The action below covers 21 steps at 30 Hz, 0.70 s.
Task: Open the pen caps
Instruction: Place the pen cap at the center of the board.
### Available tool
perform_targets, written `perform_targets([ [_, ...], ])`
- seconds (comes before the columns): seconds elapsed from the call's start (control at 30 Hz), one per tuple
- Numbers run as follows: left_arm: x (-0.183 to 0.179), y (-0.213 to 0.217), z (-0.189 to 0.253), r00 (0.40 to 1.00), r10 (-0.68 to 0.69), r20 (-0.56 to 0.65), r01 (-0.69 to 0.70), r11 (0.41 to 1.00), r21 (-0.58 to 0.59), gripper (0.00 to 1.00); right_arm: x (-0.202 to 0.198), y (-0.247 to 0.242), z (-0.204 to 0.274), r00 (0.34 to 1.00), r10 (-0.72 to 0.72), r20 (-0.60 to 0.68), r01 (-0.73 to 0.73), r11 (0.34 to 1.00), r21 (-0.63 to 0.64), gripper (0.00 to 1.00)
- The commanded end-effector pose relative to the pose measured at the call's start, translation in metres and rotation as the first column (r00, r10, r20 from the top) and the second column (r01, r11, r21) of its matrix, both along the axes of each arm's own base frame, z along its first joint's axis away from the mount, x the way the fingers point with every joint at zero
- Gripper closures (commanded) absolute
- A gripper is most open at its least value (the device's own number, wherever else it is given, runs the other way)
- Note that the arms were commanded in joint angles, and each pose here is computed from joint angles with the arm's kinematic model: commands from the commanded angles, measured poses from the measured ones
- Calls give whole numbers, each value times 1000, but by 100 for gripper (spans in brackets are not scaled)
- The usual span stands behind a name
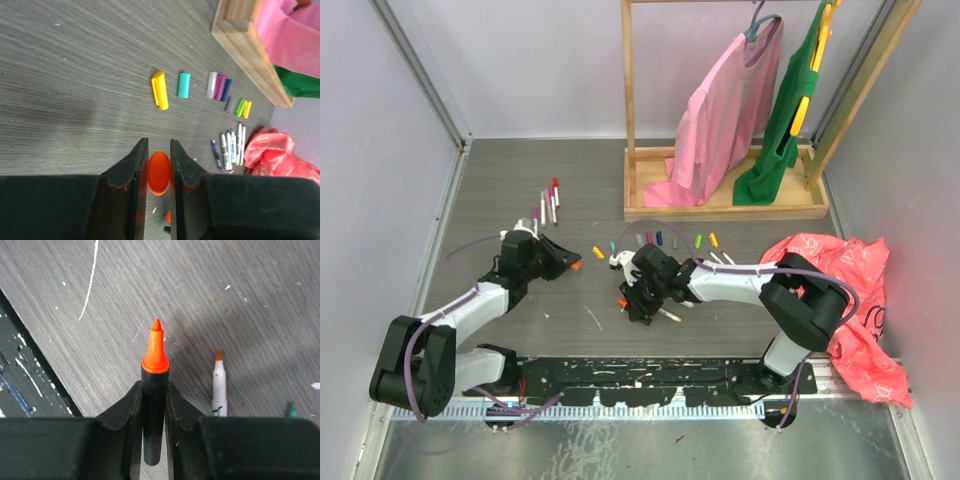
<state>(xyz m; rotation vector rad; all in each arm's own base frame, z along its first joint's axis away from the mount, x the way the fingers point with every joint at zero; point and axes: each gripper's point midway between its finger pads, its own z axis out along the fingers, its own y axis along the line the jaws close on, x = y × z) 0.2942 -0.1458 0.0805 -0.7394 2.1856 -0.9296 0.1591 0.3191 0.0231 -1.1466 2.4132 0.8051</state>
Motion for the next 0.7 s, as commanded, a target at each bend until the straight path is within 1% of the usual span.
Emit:
perform_targets([
  [0.0, 15, 1, 7, 998, 51, 23, -52, 998, 40, 100, 19, 12, 10, 997, -58, 54, 57, 998, 16, 89],
  [0.13, 18, 1, -4, 997, 62, -48, -58, 996, 63, 100, 19, 11, 6, 997, -52, 54, 53, 999, -7, 77],
  [0.2, 18, 0, -16, 992, 59, -108, -50, 996, 80, 98, 18, 11, 5, 997, -48, 56, 49, 999, -14, 70],
  [0.3, 18, -1, -22, 987, 55, -150, -42, 995, 88, 91, 20, 10, 6, 997, -48, 64, 50, 999, -19, 64],
  [0.53, 22, -9, -35, 975, 26, -221, -10, 997, 77, 80, 20, 9, 3, 997, -47, 62, 50, 998, -37, 63],
  [0.6, 22, -11, -37, 972, 13, -234, 4, 997, 73, 78, 22, 9, 4, 997, -48, 68, 50, 998, -38, 63],
  [0.67, 23, -12, -38, 971, 9, -237, 8, 997, 72, 74, 22, 10, 6, 996, -44, 74, 46, 998, -35, 62],
])
